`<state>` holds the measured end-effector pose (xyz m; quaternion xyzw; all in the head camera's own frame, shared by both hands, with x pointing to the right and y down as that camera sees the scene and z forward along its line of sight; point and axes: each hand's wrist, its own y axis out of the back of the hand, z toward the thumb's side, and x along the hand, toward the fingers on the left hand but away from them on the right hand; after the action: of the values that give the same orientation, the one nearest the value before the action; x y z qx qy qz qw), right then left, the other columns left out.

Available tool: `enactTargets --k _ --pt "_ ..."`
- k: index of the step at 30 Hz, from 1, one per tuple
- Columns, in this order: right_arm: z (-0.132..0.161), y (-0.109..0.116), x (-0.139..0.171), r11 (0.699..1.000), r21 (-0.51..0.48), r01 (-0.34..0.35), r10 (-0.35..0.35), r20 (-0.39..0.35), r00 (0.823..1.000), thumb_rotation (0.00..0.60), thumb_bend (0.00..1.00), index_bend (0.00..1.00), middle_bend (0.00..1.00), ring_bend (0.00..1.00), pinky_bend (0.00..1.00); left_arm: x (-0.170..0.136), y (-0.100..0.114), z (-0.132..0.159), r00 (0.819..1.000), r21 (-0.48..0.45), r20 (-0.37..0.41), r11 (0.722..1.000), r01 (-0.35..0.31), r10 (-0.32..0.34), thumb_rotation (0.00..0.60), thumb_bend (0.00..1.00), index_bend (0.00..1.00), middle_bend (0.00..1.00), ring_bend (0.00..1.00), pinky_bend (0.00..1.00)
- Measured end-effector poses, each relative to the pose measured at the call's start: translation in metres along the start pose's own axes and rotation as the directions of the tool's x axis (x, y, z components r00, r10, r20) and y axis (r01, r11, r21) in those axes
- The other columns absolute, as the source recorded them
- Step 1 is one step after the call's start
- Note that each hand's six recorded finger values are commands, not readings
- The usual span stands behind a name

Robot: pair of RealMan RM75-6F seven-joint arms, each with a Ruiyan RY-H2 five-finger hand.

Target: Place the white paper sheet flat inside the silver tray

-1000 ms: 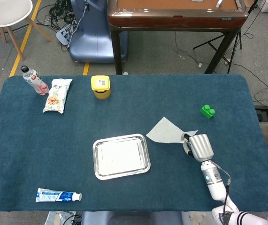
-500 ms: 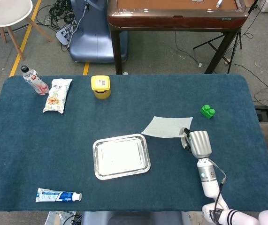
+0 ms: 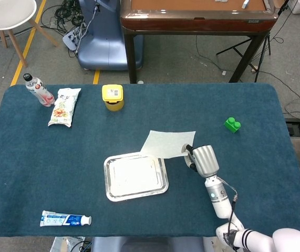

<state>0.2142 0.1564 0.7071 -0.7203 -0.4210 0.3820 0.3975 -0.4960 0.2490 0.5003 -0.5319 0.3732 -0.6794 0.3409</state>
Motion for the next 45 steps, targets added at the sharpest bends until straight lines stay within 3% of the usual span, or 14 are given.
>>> enactTargets --k 11,34,45 --pt "0.021 -0.010 0.010 0.998 -0.024 -0.057 0.054 -0.118 0.992 0.600 0.57 0.58 1.00 1.00 1.00 -0.001 0.003 -0.001 1.000 -0.001 -0.003 1.000 -0.008 0.008 0.600 0.29 0.30 0.35 0.29 0.51" --pt "0.039 -0.019 0.031 0.988 -0.024 -0.152 0.143 -0.221 0.965 0.600 0.57 0.58 1.00 1.00 1.00 -0.001 0.006 -0.002 1.000 0.000 -0.009 1.000 -0.018 0.018 0.600 0.29 0.30 0.35 0.29 0.51" --pt "0.036 -0.022 0.033 0.976 0.008 -0.218 0.212 -0.284 0.935 0.600 0.57 0.58 1.00 1.00 1.00 -0.001 0.005 -0.002 1.000 0.002 -0.010 1.000 -0.013 0.013 0.600 0.29 0.30 0.35 0.29 0.51"
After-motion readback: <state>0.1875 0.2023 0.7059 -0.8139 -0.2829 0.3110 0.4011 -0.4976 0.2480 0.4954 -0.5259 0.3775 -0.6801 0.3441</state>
